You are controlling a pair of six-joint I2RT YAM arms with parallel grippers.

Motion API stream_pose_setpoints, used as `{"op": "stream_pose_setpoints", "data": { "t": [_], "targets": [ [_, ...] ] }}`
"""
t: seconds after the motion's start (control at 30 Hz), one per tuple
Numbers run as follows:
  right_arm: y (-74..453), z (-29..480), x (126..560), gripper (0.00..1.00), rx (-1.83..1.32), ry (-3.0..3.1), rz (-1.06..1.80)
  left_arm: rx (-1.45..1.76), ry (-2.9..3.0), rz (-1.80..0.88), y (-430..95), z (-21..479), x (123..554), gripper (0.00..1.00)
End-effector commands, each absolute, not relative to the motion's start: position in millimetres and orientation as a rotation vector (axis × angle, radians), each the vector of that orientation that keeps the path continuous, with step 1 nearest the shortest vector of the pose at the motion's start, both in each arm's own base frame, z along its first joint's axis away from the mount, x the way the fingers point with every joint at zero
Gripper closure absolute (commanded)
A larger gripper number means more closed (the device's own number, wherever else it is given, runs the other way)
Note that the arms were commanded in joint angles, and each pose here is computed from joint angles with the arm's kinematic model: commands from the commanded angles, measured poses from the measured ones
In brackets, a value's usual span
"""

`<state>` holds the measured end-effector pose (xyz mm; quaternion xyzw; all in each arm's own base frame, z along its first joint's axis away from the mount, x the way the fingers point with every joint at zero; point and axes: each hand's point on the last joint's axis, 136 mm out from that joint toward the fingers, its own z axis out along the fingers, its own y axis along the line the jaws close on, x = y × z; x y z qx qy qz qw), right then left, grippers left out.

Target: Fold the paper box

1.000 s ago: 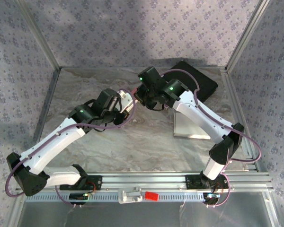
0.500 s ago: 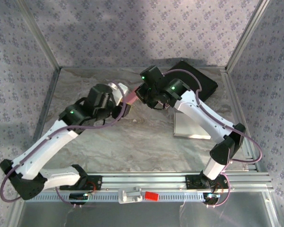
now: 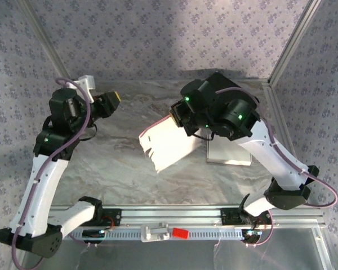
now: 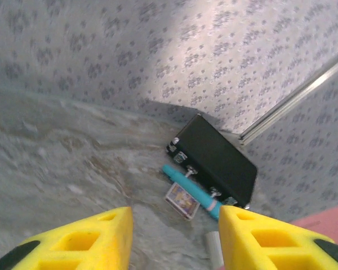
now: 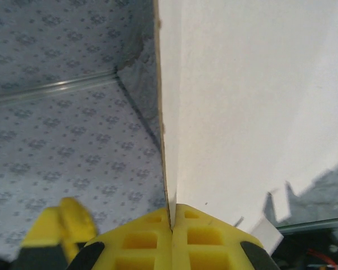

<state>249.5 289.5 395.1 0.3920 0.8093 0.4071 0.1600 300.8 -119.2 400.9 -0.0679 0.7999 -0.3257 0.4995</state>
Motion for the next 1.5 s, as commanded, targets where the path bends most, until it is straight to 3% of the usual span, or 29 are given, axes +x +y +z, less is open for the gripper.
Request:
{"op": "stream_pose_setpoints", "data": {
  "t": [0.0, 0.2, 0.3, 0.8, 1.47],
  "targets": [
    [287, 353, 281, 1.0, 1.32, 2.312, 0.981, -0.356, 2.054, -0.997, -122, 368, 300, 0.6],
    [327, 280, 361, 1.0, 1.441, 2.316, 1.008, -0.416, 2.186, -1.072, -126, 332, 298, 0.6],
    [341, 259, 372, 1.0, 1.438, 2.342, 1.011, -0.435, 2.23, -1.09, -130, 318, 297, 0.6],
    [350, 211, 368, 1.0, 1.5, 2.378, 1.005, -0.582, 2.323, -1.047, -165, 258, 334, 0.59],
    [351, 210, 366, 1.0, 1.504, 2.375, 1.055, -0.637, 2.49, -0.923, -180, 211, 323, 0.59]
  ]
}}
